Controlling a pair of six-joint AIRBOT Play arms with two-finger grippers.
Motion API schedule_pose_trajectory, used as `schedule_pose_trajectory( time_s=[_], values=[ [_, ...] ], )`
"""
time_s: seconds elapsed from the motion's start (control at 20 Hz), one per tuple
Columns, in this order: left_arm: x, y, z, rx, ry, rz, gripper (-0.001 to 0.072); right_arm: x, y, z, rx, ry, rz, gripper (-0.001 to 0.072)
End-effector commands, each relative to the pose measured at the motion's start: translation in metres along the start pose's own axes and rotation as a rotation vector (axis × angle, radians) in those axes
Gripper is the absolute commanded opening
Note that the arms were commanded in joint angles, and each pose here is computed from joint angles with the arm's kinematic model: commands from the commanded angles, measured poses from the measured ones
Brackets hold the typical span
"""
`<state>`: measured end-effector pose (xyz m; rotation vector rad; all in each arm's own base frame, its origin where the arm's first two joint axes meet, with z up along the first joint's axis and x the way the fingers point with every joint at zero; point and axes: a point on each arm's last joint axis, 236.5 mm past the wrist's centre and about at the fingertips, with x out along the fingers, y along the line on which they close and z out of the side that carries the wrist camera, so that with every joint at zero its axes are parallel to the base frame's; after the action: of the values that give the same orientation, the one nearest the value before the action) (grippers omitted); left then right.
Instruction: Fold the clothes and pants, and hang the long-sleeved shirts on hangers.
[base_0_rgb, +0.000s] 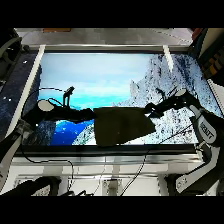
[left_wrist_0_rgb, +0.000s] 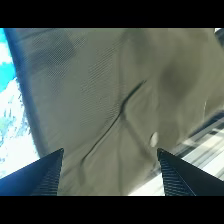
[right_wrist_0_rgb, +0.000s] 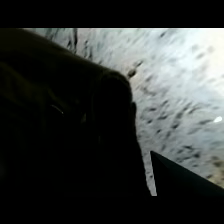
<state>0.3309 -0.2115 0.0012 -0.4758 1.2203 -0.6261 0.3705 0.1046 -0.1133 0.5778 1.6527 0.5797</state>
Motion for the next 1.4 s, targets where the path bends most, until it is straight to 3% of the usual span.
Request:
schedule_pose_trajectory(
  time_s=[0.0, 0.4, 0.85, 0.9, 1.0, 1.05, 1.35],
  values=[
    [0.0, 0.0, 0.001, 0.029, -0.003, 0.001, 0.0678, 0.022, 0.034, -0.022, -0.04, 0.124, 0.148, 0.0677],
    [-0.001, 0.013, 0.002, 0.091, -0.006, 0.057, 0.0678, 0.038, 0.095, -0.055, -0.242, 0.287, 0.23, 0.0679],
    [-0.002, 0.028, -0.002, 0.137, 0.017, 0.118, 0.0677, 0.093, 0.121, -0.07, -0.398, 0.331, 0.127, 0.0673],
    [-0.002, 0.028, -0.002, 0.137, 0.016, 0.119, 0.0677, 0.098, 0.123, -0.068, -0.409, 0.318, 0.116, 0.0624],
    [-0.003, 0.033, 0.003, 0.187, 0.0, 0.143, 0.0676, 0.103, 0.128, -0.067, -0.423, 0.308, 0.108, 0.0175],
    [-0.005, 0.035, 0.007, 0.228, -0.008, 0.158, 0.0674, 0.104, 0.129, -0.067, -0.422, 0.308, 0.11, 0.0049],
    [-0.084, 0.029, 0.075, 0.481, -0.18, 0.363, 0.0659, 0.065, 0.155, -0.039, -0.446, 0.249, 0.106, 0.0041]
  ],
)
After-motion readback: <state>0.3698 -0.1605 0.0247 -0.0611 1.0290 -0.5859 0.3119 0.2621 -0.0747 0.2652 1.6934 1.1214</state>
